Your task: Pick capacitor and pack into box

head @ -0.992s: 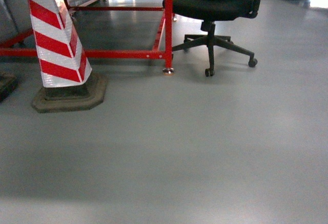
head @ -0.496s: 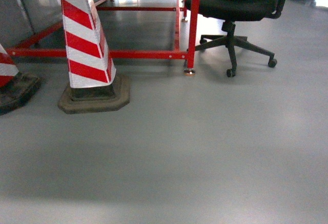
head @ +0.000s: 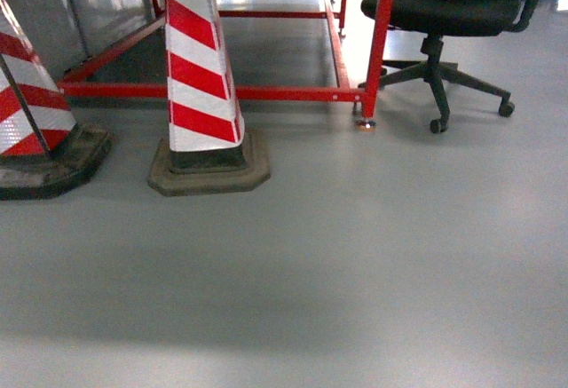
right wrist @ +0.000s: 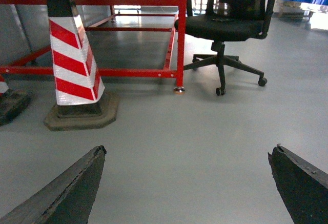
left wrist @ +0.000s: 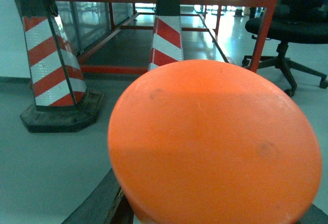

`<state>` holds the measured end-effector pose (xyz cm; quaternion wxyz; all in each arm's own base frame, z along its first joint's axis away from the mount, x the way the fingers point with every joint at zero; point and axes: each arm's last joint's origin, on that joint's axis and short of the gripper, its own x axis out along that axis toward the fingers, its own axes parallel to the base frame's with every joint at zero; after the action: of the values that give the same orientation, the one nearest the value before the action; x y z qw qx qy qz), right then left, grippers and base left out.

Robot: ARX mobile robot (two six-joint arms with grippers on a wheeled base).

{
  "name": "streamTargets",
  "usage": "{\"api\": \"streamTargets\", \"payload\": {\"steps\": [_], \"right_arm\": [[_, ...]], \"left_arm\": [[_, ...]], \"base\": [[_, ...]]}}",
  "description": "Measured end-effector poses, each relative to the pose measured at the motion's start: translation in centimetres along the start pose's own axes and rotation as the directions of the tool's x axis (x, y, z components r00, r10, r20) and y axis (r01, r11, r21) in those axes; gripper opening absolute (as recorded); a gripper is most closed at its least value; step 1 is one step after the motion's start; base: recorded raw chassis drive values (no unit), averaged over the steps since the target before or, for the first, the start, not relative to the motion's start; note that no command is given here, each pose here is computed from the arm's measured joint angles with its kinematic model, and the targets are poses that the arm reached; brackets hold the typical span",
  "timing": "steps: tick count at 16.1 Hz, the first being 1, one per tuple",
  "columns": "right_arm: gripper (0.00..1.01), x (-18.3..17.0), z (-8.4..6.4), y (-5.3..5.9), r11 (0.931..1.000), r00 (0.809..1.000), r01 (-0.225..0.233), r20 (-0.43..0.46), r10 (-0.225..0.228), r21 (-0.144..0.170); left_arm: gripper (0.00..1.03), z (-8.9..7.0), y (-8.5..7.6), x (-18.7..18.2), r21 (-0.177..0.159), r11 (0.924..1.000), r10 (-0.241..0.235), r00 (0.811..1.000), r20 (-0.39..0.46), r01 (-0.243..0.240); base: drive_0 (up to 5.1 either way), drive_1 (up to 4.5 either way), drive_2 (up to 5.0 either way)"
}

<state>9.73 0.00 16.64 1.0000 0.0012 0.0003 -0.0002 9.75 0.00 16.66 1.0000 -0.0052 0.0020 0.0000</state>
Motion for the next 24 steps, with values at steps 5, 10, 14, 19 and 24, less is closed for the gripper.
{"api": "streamTargets", "payload": {"steps": [5,10,14,19,24], "right_arm": [[0.98,0.00,0.03,0.00,1.0000,1.000,0.000,0.003,0.000,0.000],[0.98,0.00,0.08,0.01,1.0000,1.000,-0.004,0.008,0.004,0.000],[0.98,0.00,0.03,0.01,1.0000,1.000,-0.003,0.003,0.003,0.000],[0.98,0.00,0.02,0.01,1.0000,1.000,-0.003,0.002,0.003,0.000],[0.98,0.00,0.01,0.01,1.0000,1.000,-0.003,0.001,0.003,0.000]], "left_arm": [[0.44,0.01,0.00,0.00,0.000,1.0000,0.000,1.000,0.002,0.000],[0.44,0.00,0.02,0.00,0.000,1.0000,0.006,1.000,0.000,-0.006],[0.44,0.01,0.01,0.00,0.000,1.0000,0.002,1.000,0.001,-0.002],[0.44,0.01,0.01,0.00,0.000,1.0000,0.002,1.000,0.001,-0.002],[0.44,0.01,0.00,0.00,0.000,1.0000,0.000,1.000,0.001,0.000]], "base": [[-5.1,2.34,2.3],[-4.9,2.29,2.3],[-2.4,1.13,1.1],[0.0,0.00,0.0],[0.0,0.00,0.0]]}}
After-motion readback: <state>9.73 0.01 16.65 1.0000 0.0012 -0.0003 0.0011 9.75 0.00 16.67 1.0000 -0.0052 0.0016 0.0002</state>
